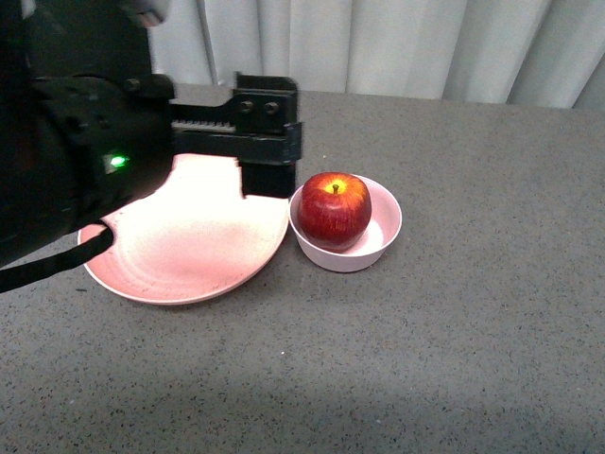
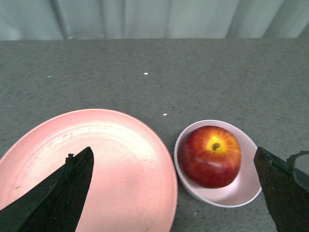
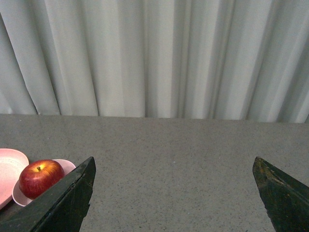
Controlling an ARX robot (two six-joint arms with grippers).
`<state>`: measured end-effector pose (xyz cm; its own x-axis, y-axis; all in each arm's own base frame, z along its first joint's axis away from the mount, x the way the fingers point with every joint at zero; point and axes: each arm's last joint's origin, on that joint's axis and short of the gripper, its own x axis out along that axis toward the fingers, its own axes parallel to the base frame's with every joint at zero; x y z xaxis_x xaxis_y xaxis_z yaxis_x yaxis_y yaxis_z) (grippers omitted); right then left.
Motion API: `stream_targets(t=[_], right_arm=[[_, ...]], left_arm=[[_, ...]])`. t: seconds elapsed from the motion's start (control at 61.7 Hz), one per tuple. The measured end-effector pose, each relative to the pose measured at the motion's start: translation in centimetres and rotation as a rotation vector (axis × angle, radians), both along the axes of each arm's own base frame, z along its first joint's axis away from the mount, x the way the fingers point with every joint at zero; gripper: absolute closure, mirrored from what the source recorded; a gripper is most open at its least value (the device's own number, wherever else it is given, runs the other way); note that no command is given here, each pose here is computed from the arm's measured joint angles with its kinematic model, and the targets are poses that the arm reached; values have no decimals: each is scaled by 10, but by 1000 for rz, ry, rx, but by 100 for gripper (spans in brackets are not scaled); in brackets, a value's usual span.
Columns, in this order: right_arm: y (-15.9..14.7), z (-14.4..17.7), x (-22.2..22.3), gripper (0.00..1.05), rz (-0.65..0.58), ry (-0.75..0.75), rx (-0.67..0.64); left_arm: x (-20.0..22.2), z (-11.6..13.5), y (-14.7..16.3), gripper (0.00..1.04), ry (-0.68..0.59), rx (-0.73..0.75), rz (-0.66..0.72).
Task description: Move apple from plate to bowl
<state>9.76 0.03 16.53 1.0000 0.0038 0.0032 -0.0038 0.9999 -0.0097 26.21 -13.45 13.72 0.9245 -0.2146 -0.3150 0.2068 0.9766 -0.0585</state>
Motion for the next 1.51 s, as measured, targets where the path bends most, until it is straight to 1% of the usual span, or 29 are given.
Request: stream_targets(t=[0.016, 0.049, 0.065, 0.097, 0.146, 0.178, 0.211, 0.34, 0.47, 0.551, 0.583, 0.697, 1.053, 1.167, 1.232, 1.507], right_arm=[[0, 0, 0, 9, 0, 0, 0], [0, 0, 0, 9, 0, 0, 0], [0, 0, 0, 9, 0, 0, 0], [0, 0, 0, 9, 2, 0, 0], [0, 0, 0, 9, 0, 0, 0], [0, 0, 0, 9, 0, 0, 0], [0, 0, 0, 9, -1, 0, 0], [0, 0, 0, 9, -1, 0, 0], [0, 0, 0, 9, 0, 0, 0], [0, 0, 0, 9, 0, 0, 0], [0, 0, 0, 9, 0, 0, 0], [0, 0, 0, 9, 0, 0, 0], [0, 0, 0, 9, 0, 0, 0], [0, 0, 0, 9, 0, 0, 0], [0, 0, 0, 9, 0, 0, 0], [0, 0, 0, 9, 0, 0, 0]], left_arm=[[-1, 0, 1, 7, -7, 12, 11], [-3, -1, 3, 11, -66, 20, 53], [-4, -1, 7, 15, -117, 30, 106], [-9, -1, 13, 21, -179, 25, 151], [-16, -1, 23, 28, -235, 17, 175], [-23, 2, 33, 35, -278, 6, 196], [-27, 5, 41, 40, -294, 3, 204], [-46, 12, 65, 62, -316, 7, 205], [-63, 13, 83, 83, -308, 16, 208], [-71, 18, 92, 98, -289, 26, 214], [-74, 20, 95, 101, -294, 20, 210], [-86, 25, 103, 101, -316, 18, 206], [-112, 25, 121, 101, -311, 19, 214], [-118, 28, 127, 101, -318, 13, 188], [-121, 30, 133, 101, -326, 16, 215], [-133, 34, 134, 101, -340, 15, 217]])
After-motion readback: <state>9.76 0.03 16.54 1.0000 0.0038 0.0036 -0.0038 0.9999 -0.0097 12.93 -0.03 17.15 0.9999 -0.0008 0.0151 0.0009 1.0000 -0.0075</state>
